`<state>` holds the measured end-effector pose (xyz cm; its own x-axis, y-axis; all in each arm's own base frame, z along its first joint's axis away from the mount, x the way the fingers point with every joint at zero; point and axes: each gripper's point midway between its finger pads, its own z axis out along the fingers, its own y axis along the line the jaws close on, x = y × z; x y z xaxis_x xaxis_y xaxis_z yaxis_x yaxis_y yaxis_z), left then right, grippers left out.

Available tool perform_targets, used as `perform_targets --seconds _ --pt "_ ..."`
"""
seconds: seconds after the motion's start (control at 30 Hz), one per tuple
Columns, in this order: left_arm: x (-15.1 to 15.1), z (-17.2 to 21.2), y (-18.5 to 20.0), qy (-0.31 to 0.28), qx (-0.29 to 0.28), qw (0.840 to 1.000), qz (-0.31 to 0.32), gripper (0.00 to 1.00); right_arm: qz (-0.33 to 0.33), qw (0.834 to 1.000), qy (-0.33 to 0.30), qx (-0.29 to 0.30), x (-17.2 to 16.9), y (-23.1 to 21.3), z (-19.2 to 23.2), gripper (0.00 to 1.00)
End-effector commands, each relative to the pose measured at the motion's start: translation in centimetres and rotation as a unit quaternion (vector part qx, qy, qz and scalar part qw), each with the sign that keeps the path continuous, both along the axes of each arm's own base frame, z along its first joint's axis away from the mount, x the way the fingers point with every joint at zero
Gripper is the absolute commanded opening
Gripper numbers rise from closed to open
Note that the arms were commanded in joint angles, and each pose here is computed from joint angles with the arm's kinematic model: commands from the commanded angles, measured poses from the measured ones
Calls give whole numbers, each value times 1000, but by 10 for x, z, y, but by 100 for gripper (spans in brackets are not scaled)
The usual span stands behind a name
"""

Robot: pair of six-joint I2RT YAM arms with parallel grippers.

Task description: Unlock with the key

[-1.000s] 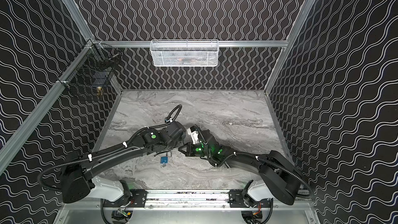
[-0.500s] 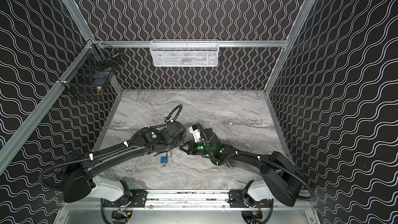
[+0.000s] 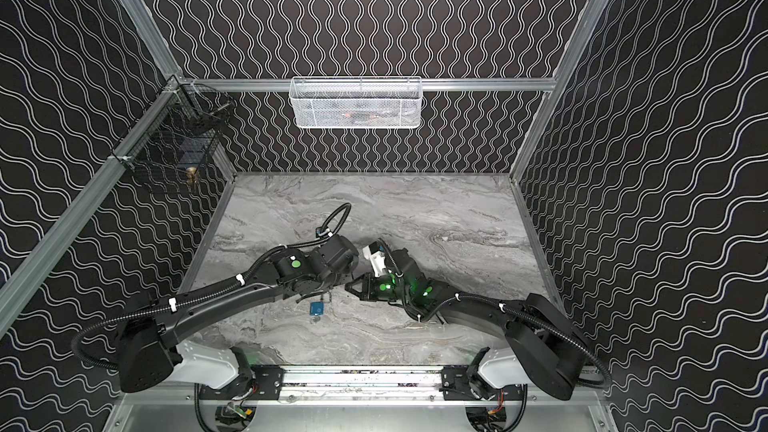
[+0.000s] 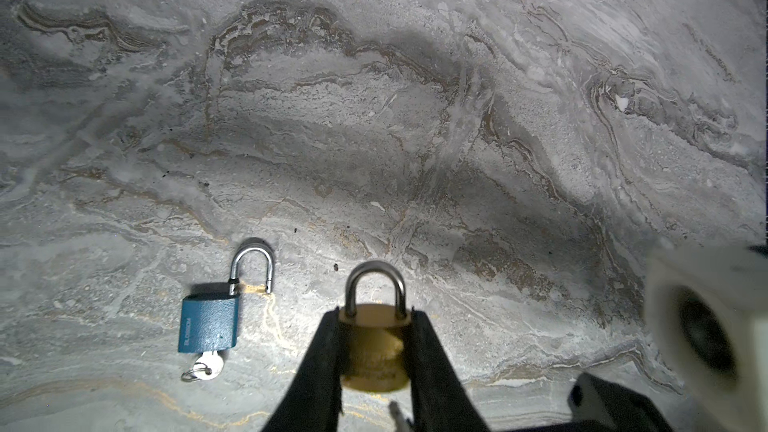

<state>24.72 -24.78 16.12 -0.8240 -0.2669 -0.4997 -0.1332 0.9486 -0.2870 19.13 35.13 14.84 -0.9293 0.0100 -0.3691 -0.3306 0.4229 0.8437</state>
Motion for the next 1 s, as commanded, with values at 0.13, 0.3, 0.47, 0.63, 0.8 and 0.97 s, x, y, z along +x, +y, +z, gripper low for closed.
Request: perform_targets --seconds 0.13,0.3,0.47,0.63,0.8,0.97 --pt "3 10 5 -14 -9 1000 24 0 -1 1000 -16 19 4 8 10 0" --pt "2 10 4 -11 -16 999 26 0 -20 1000 -13 14 9 5 7 0" --pt "1 6 4 -9 -19 999 24 0 -23 999 -19 20 12 6 12 0" --pt "0 6 5 -8 -19 999 26 0 -25 999 -17 20 13 7 12 0" --pt "0 6 4 -8 -27 999 28 0 -33 999 -9 22 16 7 9 0" --pt "-1 4 6 -5 -28 999 34 0 -50 998 -6 34 20 4 13 0"
